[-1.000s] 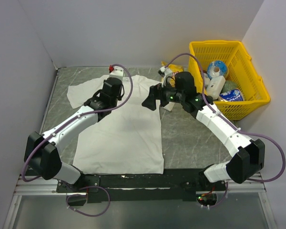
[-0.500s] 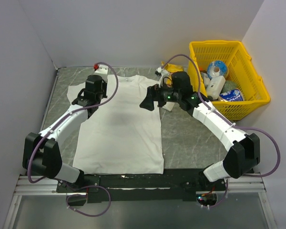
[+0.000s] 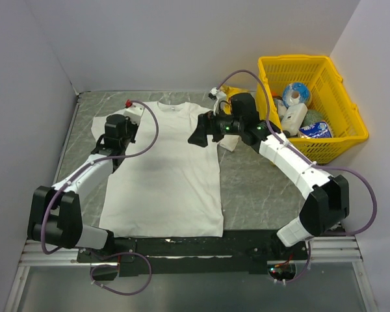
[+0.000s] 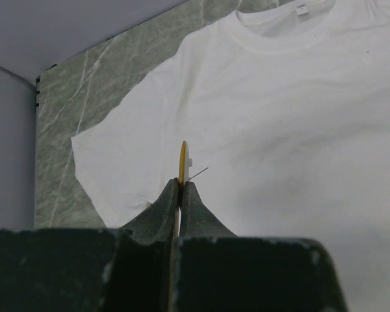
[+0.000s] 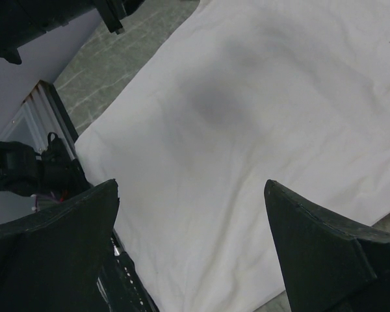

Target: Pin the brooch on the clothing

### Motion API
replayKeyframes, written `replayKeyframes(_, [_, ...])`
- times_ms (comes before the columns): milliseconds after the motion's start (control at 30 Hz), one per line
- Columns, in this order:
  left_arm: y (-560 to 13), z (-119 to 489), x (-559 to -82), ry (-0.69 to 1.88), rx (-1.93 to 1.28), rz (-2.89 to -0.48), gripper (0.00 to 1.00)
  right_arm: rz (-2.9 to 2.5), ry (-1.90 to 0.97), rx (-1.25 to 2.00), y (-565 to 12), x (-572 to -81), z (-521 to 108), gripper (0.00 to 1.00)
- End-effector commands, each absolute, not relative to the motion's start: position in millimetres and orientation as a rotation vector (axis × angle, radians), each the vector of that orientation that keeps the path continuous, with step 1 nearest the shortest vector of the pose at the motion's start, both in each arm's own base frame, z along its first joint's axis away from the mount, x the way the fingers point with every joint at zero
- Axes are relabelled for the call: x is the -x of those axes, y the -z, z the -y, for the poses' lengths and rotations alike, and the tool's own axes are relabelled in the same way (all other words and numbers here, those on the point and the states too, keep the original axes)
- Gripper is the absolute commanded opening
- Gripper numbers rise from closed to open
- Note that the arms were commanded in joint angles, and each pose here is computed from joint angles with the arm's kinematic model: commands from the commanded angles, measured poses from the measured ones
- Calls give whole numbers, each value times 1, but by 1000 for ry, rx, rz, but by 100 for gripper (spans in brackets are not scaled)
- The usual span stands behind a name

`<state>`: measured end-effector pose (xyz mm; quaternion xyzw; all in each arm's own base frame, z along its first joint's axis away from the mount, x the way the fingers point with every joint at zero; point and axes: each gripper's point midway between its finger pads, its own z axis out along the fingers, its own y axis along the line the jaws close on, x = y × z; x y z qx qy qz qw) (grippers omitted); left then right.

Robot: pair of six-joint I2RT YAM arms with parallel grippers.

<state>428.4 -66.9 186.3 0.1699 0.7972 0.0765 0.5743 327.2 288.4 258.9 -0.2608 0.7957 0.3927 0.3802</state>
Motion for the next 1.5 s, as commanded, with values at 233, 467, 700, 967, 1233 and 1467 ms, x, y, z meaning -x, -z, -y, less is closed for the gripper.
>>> replayKeyframes(233, [-164, 50, -462, -316, -469, -1851, 1, -2001, -996, 686, -264, -336, -290, 100])
replayKeyframes(467, [-146, 43, -483, -401, -485, -1885, 1, -2030, -1002, 666, -254, -340, -285, 100])
replayKeyframes(700, [-134, 41, -504, -540, -507, -1856, 1, -2086, -957, 544, -242, -354, -249, 100])
replayKeyframes(967, [-117, 46, -527, -680, -597, -1848, 1, -2085, -933, 461, -243, -362, -222, 100])
replayKeyframes(1233, [-105, 48, -541, -782, -659, -1847, 1, -2118, -964, 453, -237, -362, -219, 100])
replayKeyframes(1467, [-92, 56, -550, -858, -688, -1828, 1, -2132, -958, 437, -235, -364, -215, 100])
